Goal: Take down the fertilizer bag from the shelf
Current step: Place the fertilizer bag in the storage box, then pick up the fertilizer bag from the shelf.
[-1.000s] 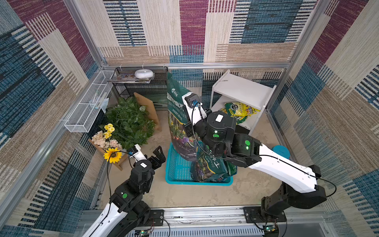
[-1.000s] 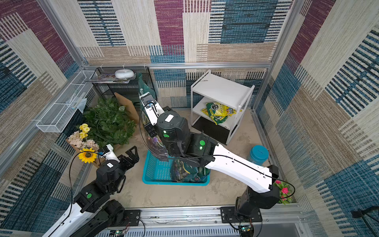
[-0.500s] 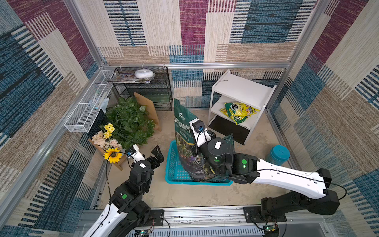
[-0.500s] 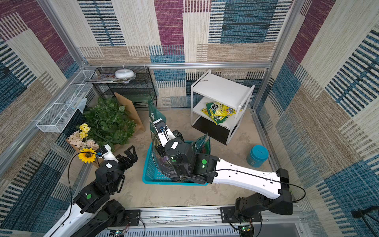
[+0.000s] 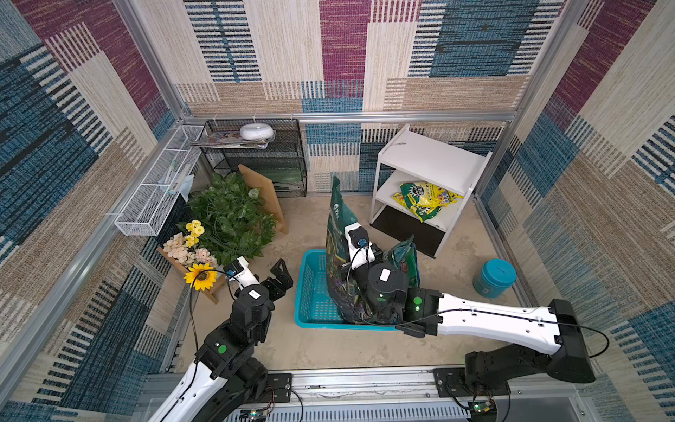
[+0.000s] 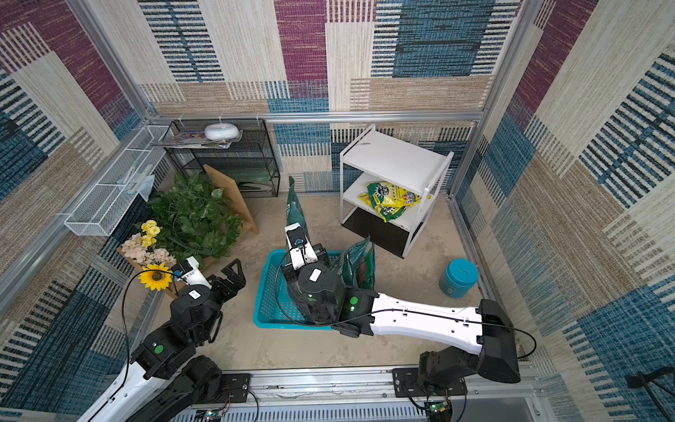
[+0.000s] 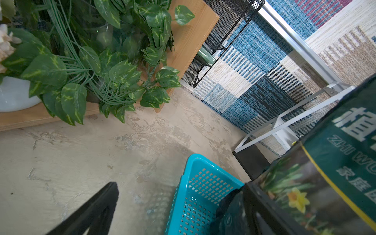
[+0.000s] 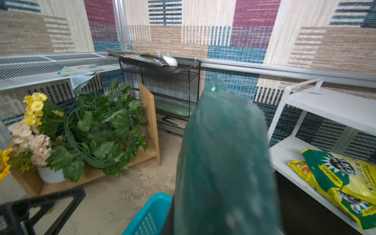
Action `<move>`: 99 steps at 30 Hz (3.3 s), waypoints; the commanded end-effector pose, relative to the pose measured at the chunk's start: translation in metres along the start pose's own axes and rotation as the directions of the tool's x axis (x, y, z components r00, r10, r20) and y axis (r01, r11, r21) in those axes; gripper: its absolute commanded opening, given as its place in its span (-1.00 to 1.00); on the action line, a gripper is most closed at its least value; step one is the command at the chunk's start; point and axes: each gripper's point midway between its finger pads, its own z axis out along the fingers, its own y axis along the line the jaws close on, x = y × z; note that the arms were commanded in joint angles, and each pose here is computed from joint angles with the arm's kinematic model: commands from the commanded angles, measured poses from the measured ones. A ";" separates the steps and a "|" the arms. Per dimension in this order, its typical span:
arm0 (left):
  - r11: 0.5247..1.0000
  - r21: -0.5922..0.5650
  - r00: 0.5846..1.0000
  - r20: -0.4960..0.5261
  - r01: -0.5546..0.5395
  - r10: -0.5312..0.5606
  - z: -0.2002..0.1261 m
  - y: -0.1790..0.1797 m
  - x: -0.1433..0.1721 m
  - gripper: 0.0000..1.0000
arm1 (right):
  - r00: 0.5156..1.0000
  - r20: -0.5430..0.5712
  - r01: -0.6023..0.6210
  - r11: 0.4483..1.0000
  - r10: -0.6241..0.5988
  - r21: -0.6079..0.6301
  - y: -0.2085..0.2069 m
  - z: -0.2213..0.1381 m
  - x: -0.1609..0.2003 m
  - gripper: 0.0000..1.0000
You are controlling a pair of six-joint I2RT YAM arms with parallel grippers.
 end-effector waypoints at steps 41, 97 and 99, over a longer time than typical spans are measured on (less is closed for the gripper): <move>0.999 0.034 1.000 0.003 0.007 -0.007 -0.003 -0.006 -0.003 0.98 | 0.961 0.022 -0.251 0.840 0.275 0.481 -0.008 -0.036 0.137 -1.00; 0.975 0.222 0.987 -0.153 -0.013 0.048 0.000 -0.058 0.012 0.98 | 0.929 -0.102 -0.273 0.843 0.357 0.462 -0.267 0.055 0.025 0.98; 0.976 0.217 0.988 -0.149 -0.015 0.048 0.000 -0.057 0.012 0.98 | 0.911 -0.114 -0.311 0.840 0.397 0.444 -0.272 0.062 0.036 0.96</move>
